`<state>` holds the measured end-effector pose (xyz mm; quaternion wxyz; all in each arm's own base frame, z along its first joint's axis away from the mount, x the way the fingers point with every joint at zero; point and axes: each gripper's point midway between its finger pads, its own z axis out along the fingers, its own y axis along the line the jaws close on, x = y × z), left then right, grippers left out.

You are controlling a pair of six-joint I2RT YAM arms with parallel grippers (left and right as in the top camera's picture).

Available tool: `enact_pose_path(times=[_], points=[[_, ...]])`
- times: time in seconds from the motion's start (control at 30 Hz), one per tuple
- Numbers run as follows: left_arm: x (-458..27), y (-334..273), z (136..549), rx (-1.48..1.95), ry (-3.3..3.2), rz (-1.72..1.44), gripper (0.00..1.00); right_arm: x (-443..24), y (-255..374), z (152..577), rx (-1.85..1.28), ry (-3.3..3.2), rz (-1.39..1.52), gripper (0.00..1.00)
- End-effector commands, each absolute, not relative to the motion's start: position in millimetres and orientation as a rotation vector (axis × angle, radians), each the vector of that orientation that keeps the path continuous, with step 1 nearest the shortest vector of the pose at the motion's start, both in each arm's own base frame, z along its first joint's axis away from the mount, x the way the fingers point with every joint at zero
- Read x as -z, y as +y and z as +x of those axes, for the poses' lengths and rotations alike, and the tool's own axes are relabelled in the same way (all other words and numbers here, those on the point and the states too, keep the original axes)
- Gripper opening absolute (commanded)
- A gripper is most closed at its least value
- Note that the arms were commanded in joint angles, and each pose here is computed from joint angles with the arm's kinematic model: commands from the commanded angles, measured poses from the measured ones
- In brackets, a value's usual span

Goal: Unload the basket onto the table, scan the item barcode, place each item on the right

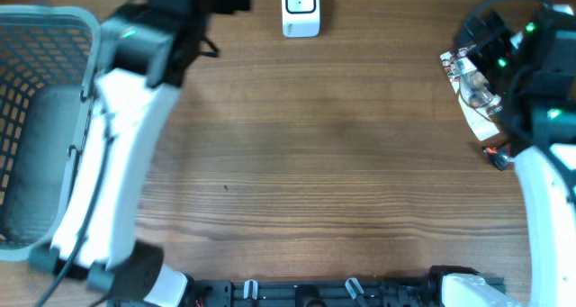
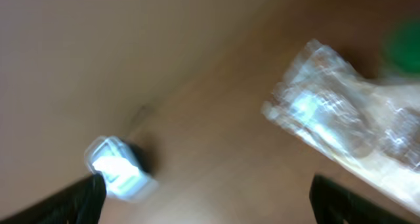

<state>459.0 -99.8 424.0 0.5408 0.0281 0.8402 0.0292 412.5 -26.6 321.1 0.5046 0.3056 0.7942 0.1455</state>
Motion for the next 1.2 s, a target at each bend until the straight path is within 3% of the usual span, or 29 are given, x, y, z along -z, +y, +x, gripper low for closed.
enact_pose_path(times=[0.0, 0.07, 0.13, 0.3, 0.47, 0.73, 1.0, 1.17], points=[[-541, -38, 414, -0.203, 1.66, -0.033, 1.0, -393, 28, 424, -0.49, 1.711, 0.498, 1.0], [-586, -6, 388, -0.268, 1.517, -0.094, 1.0, -440, 48, 426, -0.496, 1.551, 0.341, 1.0], [-597, 20, 368, -0.319, 1.49, -0.14, 1.0, -473, 56, 420, -0.478, 1.439, 0.244, 1.0], [-597, 61, 334, -0.414, 1.512, -0.227, 1.0, -498, 54, 403, -0.428, 1.385, 0.184, 1.0], [-607, 54, 295, -0.364, 1.488, -0.187, 1.0, -516, 49, 372, -0.23, 1.359, 0.023, 1.0], [-567, 42, 214, -0.281, 1.38, -0.126, 1.0, -520, -6, 240, 0.098, 1.416, 0.051, 1.0], [-581, 28, 136, -0.228, 1.228, -0.058, 1.0, -542, -27, 110, 0.09, 1.205, 0.097, 1.0], [-555, -9, 108, -0.198, 1.192, 0.116, 1.0, -538, -25, 34, 0.115, 1.067, 0.08, 1.0]])
